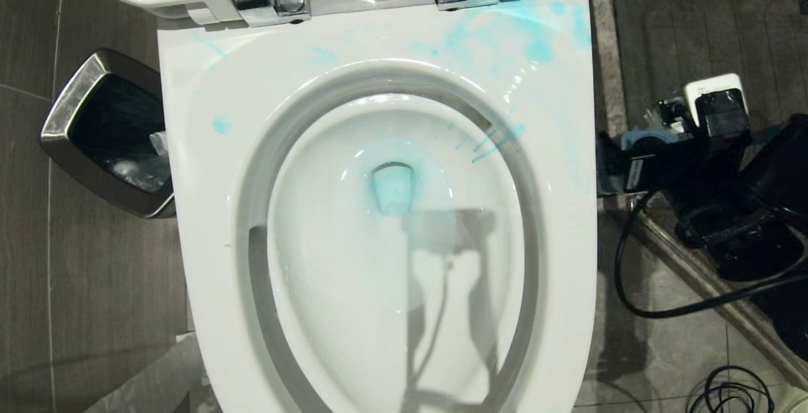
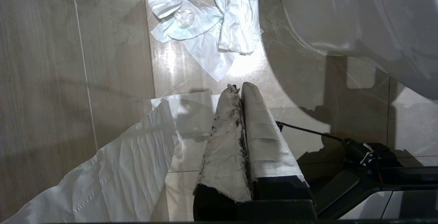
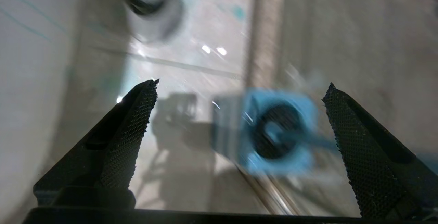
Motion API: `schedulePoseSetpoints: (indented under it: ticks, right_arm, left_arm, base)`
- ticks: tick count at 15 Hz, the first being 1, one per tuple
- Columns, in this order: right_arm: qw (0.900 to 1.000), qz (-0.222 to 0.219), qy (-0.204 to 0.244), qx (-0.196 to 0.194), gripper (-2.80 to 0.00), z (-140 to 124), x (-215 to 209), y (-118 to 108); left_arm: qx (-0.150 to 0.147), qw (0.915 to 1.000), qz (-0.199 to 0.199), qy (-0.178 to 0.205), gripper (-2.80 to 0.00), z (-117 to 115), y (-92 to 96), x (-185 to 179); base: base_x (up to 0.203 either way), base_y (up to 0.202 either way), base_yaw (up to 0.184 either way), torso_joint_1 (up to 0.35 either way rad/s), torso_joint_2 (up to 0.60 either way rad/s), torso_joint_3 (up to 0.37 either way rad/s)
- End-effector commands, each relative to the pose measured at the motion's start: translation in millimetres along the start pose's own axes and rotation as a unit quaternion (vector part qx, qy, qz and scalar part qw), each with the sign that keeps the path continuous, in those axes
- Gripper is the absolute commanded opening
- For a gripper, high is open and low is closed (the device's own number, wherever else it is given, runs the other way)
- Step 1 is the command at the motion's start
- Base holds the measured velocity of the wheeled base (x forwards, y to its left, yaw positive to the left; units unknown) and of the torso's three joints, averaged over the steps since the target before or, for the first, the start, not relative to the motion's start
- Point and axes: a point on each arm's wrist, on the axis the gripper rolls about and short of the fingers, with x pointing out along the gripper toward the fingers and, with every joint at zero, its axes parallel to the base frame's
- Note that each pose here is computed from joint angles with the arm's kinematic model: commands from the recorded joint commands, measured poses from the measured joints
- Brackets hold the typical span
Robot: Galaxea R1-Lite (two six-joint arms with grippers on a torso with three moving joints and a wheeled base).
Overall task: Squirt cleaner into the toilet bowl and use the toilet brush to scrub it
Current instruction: Scrub the toilet bowl
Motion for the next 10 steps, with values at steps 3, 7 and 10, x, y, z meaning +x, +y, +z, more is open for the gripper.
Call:
schedulePoseSetpoints:
  ticks: [3,7,10]
  right_arm:
    - [0.999,-0.027,0.02,0.015,0.0,-10,-34,-31]
    - [0.999,-0.02,0.032,0.037,0.0,-18,-59,-41]
    - [0.998,-0.019,0.034,0.055,0.0,-14,-67,-46]
  left_arm:
    - [0.0,1.0,0.001,0.0,-2.8,0,0.0,0]
    - [0.0,1.0,0.0,0.0,-2.8,0,0.0,0]
    - [0.0,1.0,0.001,0.0,-2.8,0,0.0,0]
  base:
    - [0.0,0.0,0.0,0.0,0.0,0.0]
    - [0.0,0.0,0.0,0.0,0.0,0.0]
    - [0.0,0.0,0.0,0.0,0.0,0.0]
